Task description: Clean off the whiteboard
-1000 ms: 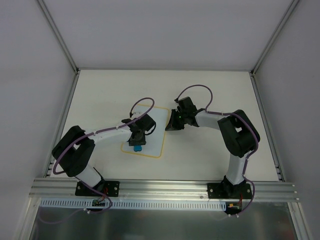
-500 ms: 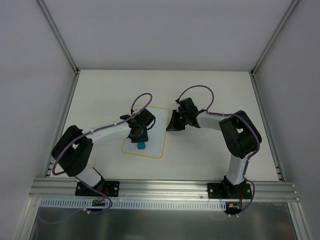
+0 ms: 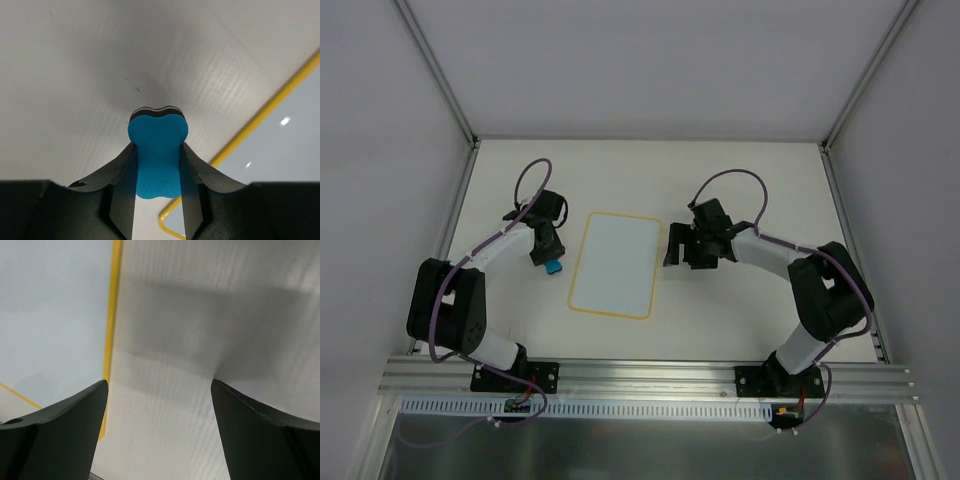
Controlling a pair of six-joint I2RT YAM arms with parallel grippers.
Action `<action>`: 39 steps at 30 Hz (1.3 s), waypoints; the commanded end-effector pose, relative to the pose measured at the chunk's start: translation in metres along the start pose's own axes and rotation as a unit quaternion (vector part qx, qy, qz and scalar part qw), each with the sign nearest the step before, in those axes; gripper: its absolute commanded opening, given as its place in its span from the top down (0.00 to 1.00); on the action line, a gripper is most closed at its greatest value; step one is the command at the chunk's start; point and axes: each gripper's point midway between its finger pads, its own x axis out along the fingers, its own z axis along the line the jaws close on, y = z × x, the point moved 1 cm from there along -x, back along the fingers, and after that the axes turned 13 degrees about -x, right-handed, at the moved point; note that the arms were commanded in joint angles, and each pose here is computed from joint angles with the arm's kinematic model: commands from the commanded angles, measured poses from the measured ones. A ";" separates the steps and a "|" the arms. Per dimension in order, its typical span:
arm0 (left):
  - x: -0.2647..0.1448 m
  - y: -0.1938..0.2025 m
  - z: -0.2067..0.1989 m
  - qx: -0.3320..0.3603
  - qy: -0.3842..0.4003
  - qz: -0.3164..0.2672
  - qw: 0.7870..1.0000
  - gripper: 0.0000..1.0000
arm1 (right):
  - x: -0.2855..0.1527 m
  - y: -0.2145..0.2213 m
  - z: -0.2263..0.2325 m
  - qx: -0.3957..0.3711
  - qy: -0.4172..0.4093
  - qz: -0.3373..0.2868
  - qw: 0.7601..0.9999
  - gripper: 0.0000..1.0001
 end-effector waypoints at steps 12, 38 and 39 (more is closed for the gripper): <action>0.046 -0.034 0.026 -0.049 -0.049 0.026 0.997 0.87 | -0.089 0.018 -0.033 -0.044 0.088 -0.061 0.993 0.05; -0.199 -0.073 0.040 0.023 0.249 -0.214 0.944 0.01 | -0.353 -0.005 -0.069 -0.108 0.303 -0.362 0.875 0.01; -0.207 -0.073 0.045 0.027 0.254 -0.226 0.940 0.01 | -0.366 -0.005 -0.069 -0.106 0.309 -0.374 0.868 0.01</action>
